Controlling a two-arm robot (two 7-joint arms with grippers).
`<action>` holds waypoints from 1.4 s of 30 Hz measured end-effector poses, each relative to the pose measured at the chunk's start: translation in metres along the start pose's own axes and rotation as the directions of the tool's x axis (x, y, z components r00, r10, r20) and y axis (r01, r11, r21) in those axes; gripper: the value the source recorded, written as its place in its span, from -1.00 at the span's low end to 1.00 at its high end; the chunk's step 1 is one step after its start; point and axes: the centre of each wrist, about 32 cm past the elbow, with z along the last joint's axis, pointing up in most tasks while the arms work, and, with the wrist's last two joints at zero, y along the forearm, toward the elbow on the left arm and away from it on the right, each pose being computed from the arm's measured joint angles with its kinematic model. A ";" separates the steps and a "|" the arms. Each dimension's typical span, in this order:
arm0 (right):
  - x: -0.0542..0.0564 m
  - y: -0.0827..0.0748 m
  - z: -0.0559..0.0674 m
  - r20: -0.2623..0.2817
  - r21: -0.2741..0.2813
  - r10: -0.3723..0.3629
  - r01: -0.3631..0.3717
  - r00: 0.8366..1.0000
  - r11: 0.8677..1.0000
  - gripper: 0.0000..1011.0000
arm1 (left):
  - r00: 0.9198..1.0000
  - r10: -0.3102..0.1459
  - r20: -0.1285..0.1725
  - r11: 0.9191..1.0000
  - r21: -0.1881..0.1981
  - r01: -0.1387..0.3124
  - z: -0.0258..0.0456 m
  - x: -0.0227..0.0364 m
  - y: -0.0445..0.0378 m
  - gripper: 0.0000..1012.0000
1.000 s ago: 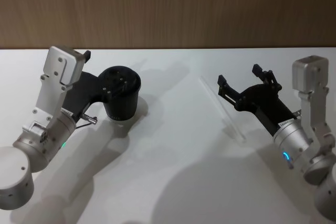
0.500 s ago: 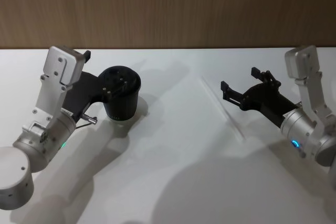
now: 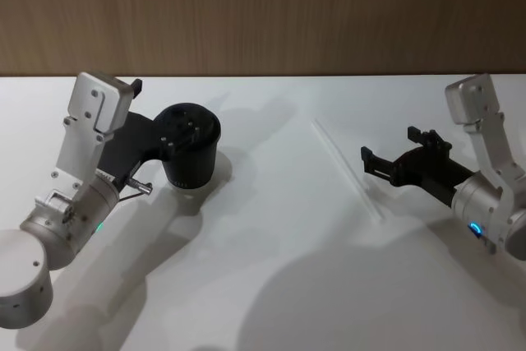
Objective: Pick up the straw with one hand, pass it to the other hand, and insert it into the cup.
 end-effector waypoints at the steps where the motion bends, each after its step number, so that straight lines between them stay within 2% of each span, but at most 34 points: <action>1: -0.001 -0.001 0.000 -0.003 -0.014 -0.004 0.004 1.000 1.000 0.98 | 1.000 0.000 0.000 1.000 0.000 0.000 0.0000 0.0000 0.0000 0.98; 15: -0.014 -0.011 -0.002 -0.026 -0.097 -0.025 0.023 0.999 0.995 0.98 | 1.000 0.000 0.000 1.000 0.000 0.000 0.0000 0.0000 0.0000 0.98; 27: -0.026 -0.014 -0.001 -0.035 -0.115 -0.023 0.018 0.999 0.993 0.98 | 1.000 0.000 0.000 1.000 0.000 0.000 0.0000 0.0000 0.0000 0.98; 42: -0.036 -0.015 0.000 -0.038 -0.125 -0.009 0.004 0.999 0.992 0.98 | 1.000 0.000 0.000 1.000 0.000 0.000 0.0000 0.0000 0.0000 0.98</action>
